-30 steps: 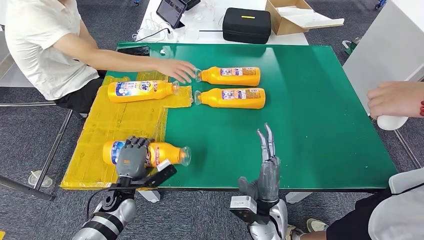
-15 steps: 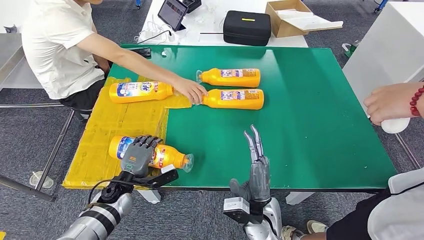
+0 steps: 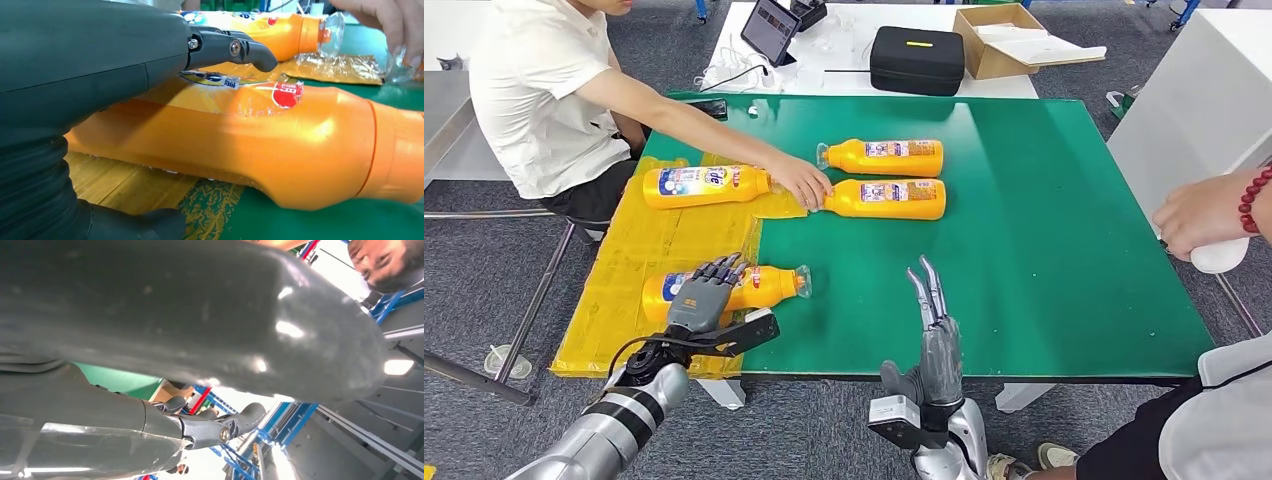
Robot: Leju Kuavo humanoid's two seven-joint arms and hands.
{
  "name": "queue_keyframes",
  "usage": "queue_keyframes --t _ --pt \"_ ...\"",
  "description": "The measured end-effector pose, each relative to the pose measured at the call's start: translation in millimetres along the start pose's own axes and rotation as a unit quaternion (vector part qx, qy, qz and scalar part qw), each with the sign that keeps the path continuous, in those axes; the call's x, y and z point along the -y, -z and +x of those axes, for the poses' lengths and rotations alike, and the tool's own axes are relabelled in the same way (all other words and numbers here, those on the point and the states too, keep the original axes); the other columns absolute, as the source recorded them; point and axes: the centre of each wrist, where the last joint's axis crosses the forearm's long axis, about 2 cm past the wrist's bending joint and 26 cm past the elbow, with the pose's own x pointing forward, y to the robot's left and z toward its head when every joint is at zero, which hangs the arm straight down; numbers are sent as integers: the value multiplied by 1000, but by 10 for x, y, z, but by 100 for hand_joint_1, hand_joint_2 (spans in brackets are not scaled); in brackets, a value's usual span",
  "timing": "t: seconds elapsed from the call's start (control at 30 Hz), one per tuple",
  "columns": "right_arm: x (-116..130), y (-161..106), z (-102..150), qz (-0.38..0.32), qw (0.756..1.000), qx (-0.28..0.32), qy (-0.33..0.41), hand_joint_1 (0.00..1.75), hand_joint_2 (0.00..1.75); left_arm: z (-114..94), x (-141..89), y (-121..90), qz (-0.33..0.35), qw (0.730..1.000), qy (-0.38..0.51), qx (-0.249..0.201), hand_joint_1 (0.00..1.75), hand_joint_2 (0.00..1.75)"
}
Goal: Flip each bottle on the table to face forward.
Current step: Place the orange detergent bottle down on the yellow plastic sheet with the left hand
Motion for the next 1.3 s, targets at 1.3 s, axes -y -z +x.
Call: queue_keyframes --t 1.3 --pt "70 -47 -56 17 999 14 -39 0 0 681 -6 -249 192 967 -65 156 0 175"
